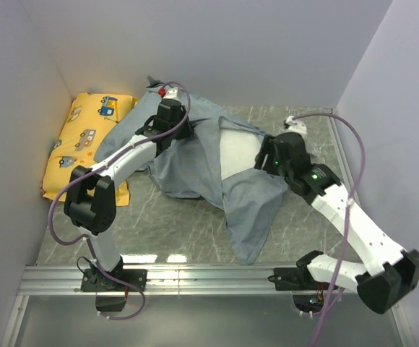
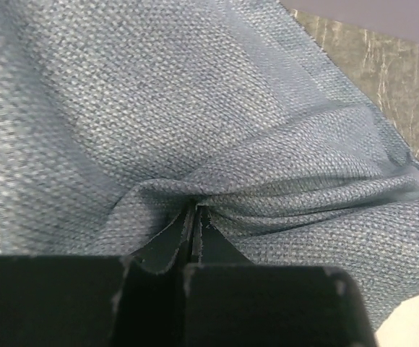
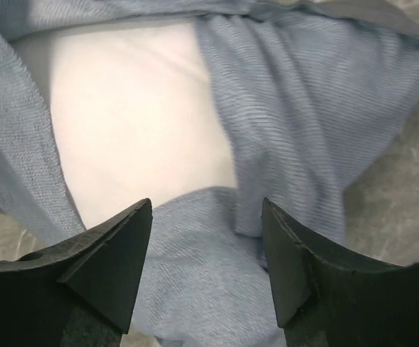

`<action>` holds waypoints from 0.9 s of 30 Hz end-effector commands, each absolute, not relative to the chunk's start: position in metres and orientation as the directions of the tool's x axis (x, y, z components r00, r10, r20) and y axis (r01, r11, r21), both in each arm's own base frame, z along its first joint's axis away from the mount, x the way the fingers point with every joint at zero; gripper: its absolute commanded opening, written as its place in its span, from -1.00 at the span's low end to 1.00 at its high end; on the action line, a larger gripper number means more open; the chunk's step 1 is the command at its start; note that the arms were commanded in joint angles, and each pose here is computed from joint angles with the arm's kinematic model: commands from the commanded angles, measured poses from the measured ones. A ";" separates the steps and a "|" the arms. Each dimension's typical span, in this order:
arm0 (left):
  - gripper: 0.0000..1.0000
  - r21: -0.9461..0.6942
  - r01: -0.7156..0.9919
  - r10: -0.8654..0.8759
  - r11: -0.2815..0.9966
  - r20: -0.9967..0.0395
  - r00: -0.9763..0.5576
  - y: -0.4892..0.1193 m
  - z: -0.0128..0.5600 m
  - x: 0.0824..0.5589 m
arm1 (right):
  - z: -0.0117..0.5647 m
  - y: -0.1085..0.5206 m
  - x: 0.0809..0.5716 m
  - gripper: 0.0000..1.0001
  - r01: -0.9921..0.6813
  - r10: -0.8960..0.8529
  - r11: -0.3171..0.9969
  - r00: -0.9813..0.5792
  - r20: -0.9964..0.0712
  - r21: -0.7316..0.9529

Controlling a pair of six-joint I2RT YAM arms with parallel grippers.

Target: Remove the pillowcase from the pillow

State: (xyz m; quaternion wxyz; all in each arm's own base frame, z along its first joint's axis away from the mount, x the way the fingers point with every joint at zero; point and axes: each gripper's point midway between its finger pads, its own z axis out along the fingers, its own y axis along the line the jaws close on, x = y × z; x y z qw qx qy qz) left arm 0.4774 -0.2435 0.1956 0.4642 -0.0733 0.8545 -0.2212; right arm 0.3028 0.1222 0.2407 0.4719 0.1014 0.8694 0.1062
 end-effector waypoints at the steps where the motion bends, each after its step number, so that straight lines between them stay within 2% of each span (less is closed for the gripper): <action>1: -0.99 -0.425 0.111 -0.288 0.898 -0.761 -0.581 -0.256 0.197 0.475 | 0.215 0.143 0.311 0.42 0.050 0.206 0.974 -0.602 -0.771 0.221; 6: -0.99 -0.420 0.089 -0.291 0.903 -0.752 -0.591 -0.246 0.195 0.487 | 0.164 0.140 0.300 0.44 0.067 0.180 0.981 -0.674 -0.716 0.183; 7: -0.99 -0.427 0.075 -0.306 0.901 -0.749 -0.588 -0.238 0.196 0.493 | 0.159 0.140 0.296 0.29 0.061 0.185 0.979 -0.680 -0.710 0.196; 9: -0.99 -0.430 0.066 -0.312 0.901 -0.745 -0.590 -0.232 0.195 0.497 | 0.150 0.135 0.283 -0.17 0.062 0.194 0.976 -0.682 -0.705 0.209; 10: -0.99 -0.431 0.056 -0.321 0.901 -0.747 -0.582 -0.225 0.198 0.503 | 0.148 0.131 0.279 -0.62 0.078 0.211 0.973 -0.679 -0.703 0.217; 13: -0.99 -0.427 0.021 -0.339 0.904 -0.747 -0.572 -0.206 0.202 0.518 | 0.127 0.116 0.260 -0.98 0.114 0.232 0.970 -0.689 -0.686 0.213; 16: -0.99 -0.438 -0.022 -0.378 0.899 -0.747 -0.546 -0.178 0.215 0.535 | 0.102 0.106 0.243 -1.00 0.149 0.280 0.956 -0.708 -0.648 0.251; 19: -0.99 -0.440 -0.046 -0.396 0.897 -0.751 -0.528 -0.164 0.230 0.546 | 0.105 0.117 0.241 -1.00 0.136 0.341 0.926 -0.704 -0.624 0.353; 27: -0.96 -0.355 0.081 -0.255 0.931 -0.795 -0.550 -0.218 0.244 0.510 | 0.096 0.162 0.250 -1.00 0.062 0.383 0.853 -0.749 -0.541 0.518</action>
